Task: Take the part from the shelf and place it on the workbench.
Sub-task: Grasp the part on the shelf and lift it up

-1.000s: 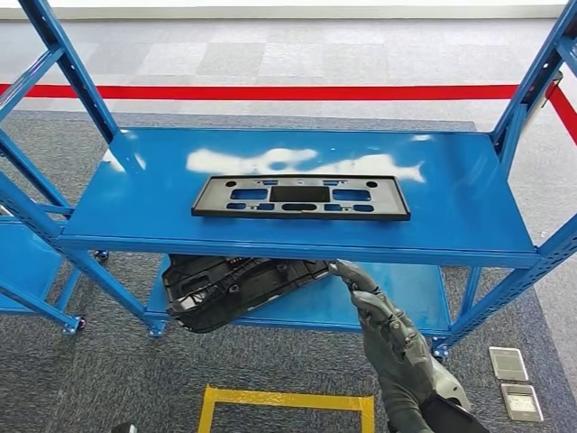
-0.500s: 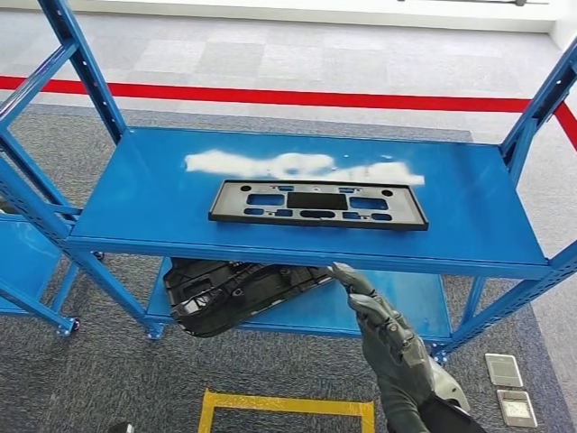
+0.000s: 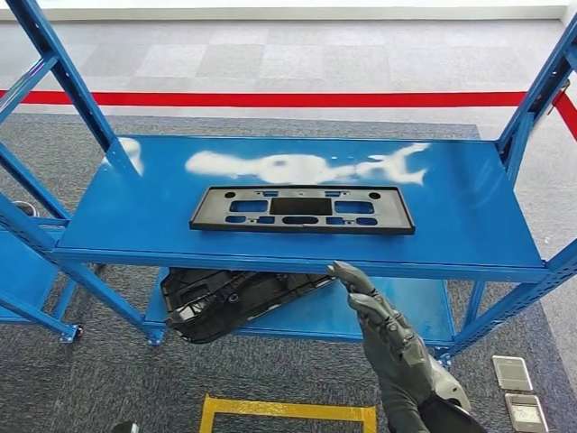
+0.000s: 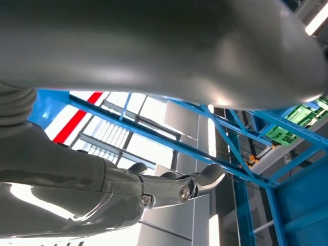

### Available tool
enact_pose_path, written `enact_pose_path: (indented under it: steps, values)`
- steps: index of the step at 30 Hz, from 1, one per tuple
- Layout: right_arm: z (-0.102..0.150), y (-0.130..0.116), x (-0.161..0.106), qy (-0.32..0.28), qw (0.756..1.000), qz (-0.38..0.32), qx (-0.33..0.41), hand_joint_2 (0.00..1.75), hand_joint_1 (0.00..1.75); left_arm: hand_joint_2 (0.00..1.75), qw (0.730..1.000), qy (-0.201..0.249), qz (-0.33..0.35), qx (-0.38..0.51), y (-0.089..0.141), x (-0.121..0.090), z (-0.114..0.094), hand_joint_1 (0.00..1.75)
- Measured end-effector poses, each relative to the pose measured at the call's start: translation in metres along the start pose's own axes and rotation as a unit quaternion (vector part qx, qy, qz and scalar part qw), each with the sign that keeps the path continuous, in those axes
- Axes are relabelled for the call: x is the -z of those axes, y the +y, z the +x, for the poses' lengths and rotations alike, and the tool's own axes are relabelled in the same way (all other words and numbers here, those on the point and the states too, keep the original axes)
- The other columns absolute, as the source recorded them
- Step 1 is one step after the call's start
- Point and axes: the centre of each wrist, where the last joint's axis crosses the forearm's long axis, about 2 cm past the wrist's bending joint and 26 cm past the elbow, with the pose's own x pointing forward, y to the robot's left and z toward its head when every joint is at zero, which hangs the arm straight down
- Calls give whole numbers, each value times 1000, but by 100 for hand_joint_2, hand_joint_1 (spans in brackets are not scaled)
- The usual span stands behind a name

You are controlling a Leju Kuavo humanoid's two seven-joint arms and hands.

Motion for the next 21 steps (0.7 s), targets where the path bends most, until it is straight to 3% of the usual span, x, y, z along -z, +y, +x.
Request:
enact_pose_path:
  steps: [21]
  values:
    - [6,5,-7,11,1000,-23,-7,0,0,0,1000,5,1,17,2,0,0,0]
